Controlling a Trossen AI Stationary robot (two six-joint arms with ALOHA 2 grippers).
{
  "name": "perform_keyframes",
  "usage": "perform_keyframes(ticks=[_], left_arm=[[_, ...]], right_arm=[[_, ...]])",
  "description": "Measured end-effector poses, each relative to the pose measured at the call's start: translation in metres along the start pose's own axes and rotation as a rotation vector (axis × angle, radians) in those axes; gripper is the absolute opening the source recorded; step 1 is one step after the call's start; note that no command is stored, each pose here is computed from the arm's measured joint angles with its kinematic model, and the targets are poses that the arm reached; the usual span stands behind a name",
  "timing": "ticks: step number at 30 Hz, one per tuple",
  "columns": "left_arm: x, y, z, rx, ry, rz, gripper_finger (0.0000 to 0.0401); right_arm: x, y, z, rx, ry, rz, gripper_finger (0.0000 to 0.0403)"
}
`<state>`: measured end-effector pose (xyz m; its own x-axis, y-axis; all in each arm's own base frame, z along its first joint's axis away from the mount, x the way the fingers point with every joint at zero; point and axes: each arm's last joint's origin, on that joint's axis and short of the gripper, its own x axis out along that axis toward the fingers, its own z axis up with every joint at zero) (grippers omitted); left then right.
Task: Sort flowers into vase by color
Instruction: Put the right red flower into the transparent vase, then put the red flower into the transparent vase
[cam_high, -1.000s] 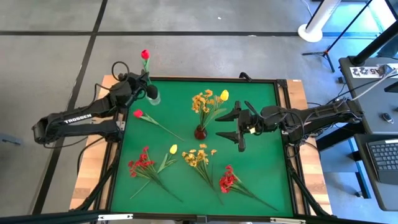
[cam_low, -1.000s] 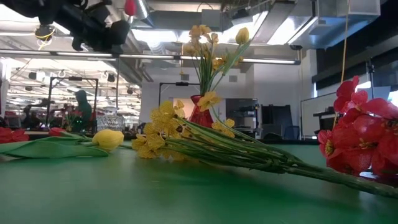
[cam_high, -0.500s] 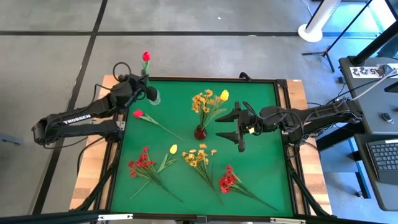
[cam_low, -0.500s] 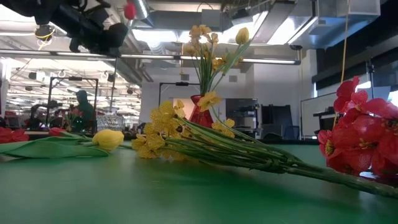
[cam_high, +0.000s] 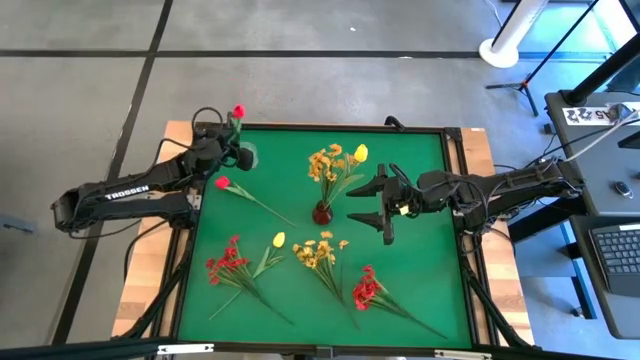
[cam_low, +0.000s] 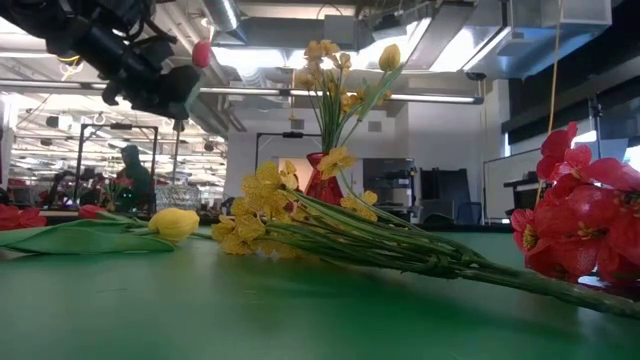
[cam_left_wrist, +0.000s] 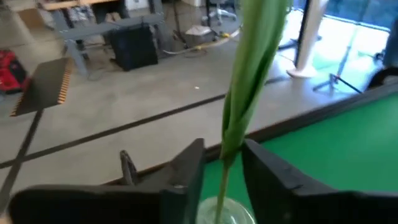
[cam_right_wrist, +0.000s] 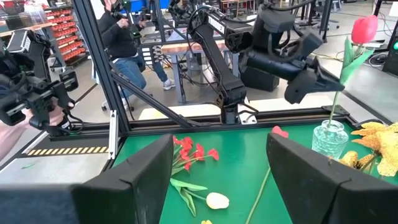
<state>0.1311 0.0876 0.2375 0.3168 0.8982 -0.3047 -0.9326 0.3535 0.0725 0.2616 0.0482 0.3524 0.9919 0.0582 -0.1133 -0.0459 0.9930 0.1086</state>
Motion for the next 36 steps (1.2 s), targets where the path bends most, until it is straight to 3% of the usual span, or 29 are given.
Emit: perform_keyframes(ticks=[5,9,18,21,26,32,36], left_arm=[[-0.006,0.000,0.001,0.048,0.052,-0.018,0.0187],[-0.015,0.001,0.009,0.055,0.114,-0.023,0.0227],[-0.047,0.008,0.037,0.067,0.237,-0.066,0.0242],[-0.058,0.005,0.041,0.041,0.305,-0.184,0.0241],[-0.069,-0.011,0.019,0.052,0.451,-0.427,0.0241],[-0.075,-0.026,-0.031,0.168,0.552,-0.532,0.0241],[-0.082,-0.039,-0.037,0.210,0.519,-0.633,0.0241]], right_arm=[[0.000,0.000,0.000,0.000,0.003,0.000,0.0257],[0.000,0.000,-0.001,-0.001,0.010,-0.002,0.0257],[0.000,0.000,-0.001,0.005,0.012,-0.002,0.0257],[0.000,0.000,-0.001,0.012,0.012,-0.002,0.0257],[0.000,0.000,-0.002,0.018,0.018,-0.002,0.0257],[0.000,-0.001,-0.004,0.019,0.043,-0.006,0.0257],[0.000,-0.001,-0.004,0.019,0.043,-0.006,0.0257]])
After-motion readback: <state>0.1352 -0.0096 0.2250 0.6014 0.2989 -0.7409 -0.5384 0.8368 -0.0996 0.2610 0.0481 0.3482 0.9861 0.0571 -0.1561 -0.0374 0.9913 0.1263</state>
